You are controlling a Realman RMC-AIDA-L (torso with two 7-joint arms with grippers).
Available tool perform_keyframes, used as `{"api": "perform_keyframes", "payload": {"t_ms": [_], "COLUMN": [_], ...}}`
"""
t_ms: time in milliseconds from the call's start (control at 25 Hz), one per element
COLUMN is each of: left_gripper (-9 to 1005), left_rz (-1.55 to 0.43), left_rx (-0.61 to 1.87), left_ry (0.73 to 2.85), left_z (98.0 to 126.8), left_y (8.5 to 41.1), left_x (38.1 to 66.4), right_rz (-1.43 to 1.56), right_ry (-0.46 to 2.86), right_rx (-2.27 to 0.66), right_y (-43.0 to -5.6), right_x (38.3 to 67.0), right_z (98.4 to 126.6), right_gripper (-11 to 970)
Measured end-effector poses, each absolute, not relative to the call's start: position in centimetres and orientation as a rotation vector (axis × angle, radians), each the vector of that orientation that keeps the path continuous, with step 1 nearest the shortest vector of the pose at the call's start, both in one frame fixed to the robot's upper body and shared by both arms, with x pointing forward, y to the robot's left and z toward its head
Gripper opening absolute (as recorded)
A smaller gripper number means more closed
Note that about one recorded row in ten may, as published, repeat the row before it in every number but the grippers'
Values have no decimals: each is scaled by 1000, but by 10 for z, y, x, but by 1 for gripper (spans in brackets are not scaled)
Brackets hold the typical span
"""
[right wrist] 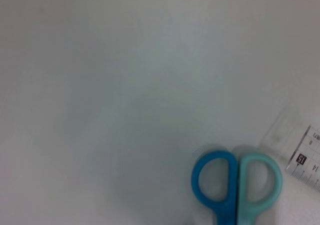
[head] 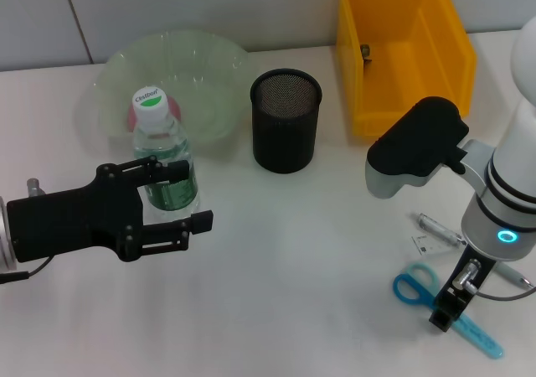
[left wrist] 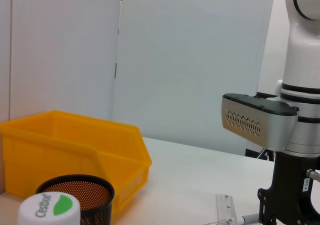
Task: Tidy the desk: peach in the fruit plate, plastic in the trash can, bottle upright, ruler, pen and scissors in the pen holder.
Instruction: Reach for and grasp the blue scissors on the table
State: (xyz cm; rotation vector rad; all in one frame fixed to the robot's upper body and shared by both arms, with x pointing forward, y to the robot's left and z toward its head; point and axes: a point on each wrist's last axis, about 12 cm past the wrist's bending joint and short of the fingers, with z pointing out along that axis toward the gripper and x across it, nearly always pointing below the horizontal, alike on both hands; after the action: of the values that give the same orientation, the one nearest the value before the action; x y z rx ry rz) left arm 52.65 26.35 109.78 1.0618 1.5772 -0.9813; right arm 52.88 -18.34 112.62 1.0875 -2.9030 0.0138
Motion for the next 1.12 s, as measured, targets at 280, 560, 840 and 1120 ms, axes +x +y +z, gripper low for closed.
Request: {"api": "perform_keyframes", "payload": {"t_ms": [280,560,840,1120], "left_gripper": [798,798,798,798], "left_rz": [-981,-981,-977,-974], "left_rx": [1063,1063,1064,1068], "left_ry": [1576,1576,1572,1571], "left_z": [1098,1098,1099,1100], "left_y": [263,263,264,264], "left_x": [527,527,527,526], "right_rz": [17,21,22,25], "right_ry": [-2895,-2895,-2890,-2879], "right_rx": [1082,1086,1087,1096], "right_y": [-183,-182,-182,-181], "right_x": [530,531,530,529], "right_z": [1124,1125,1125,1125], "right_gripper": [502,490,418,346]}}
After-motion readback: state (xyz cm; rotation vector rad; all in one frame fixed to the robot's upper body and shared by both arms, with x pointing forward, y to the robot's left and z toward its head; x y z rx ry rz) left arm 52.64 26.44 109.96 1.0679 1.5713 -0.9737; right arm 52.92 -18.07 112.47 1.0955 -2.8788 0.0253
